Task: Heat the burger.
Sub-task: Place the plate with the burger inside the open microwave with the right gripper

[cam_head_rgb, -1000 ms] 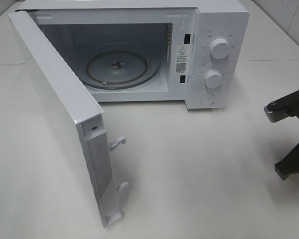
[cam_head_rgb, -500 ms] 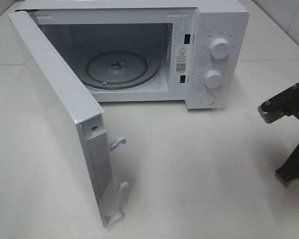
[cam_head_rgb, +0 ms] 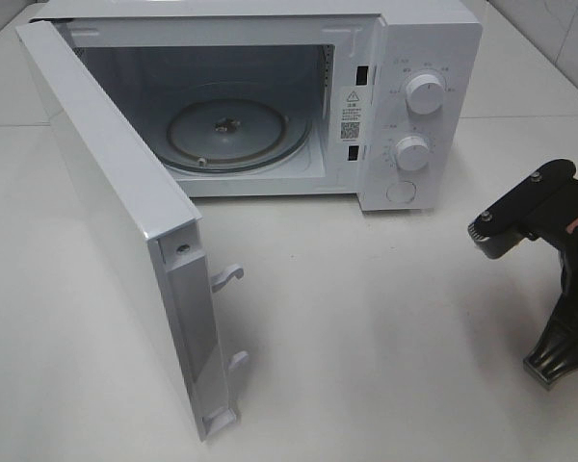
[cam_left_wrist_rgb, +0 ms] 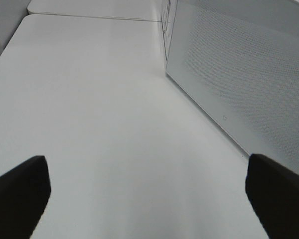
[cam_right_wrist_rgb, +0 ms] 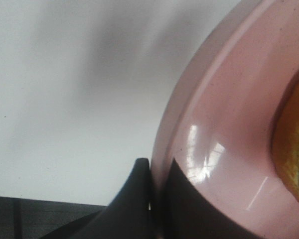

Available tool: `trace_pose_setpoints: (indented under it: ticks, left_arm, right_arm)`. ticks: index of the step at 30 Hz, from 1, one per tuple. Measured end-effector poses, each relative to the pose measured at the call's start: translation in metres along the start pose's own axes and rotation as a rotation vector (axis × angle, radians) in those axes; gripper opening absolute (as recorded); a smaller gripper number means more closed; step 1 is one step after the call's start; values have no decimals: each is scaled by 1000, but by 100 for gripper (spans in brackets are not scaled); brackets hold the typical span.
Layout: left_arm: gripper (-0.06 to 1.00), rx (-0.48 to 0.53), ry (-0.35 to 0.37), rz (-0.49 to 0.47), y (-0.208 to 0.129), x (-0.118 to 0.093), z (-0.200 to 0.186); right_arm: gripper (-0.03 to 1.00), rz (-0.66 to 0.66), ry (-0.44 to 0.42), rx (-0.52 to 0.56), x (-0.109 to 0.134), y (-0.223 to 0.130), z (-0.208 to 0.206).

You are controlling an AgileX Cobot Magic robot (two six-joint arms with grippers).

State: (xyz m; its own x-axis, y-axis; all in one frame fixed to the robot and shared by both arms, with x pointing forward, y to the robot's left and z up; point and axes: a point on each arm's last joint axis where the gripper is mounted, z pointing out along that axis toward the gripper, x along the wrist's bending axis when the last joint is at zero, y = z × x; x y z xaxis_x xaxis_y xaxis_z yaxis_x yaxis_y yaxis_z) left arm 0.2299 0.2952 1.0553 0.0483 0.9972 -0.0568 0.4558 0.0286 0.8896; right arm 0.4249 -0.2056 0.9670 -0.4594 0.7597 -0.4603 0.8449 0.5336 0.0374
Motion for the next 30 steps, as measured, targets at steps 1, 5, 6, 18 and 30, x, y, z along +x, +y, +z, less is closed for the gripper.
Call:
trace_pose_setpoints:
  ticks: [1, 5, 6, 18, 30]
  left_arm:
    - [99, 0, 0, 0, 0, 0, 0]
    - [99, 0, 0, 0, 0, 0, 0]
    - [99, 0, 0, 0, 0, 0, 0]
    - [99, 0, 0, 0, 0, 0, 0]
    - [99, 0, 0, 0, 0, 0, 0]
  right_arm:
    - [3, -19, -7, 6, 3, -1, -2]
    - [3, -47, -12, 2, 9, -2, -5]
    - [3, -55, -11, -2, 10, -2, -6]
    - [3, -175, -16, -54, 33, -7, -19]
    - [3, -252, -12, -100, 43, -32, -23]
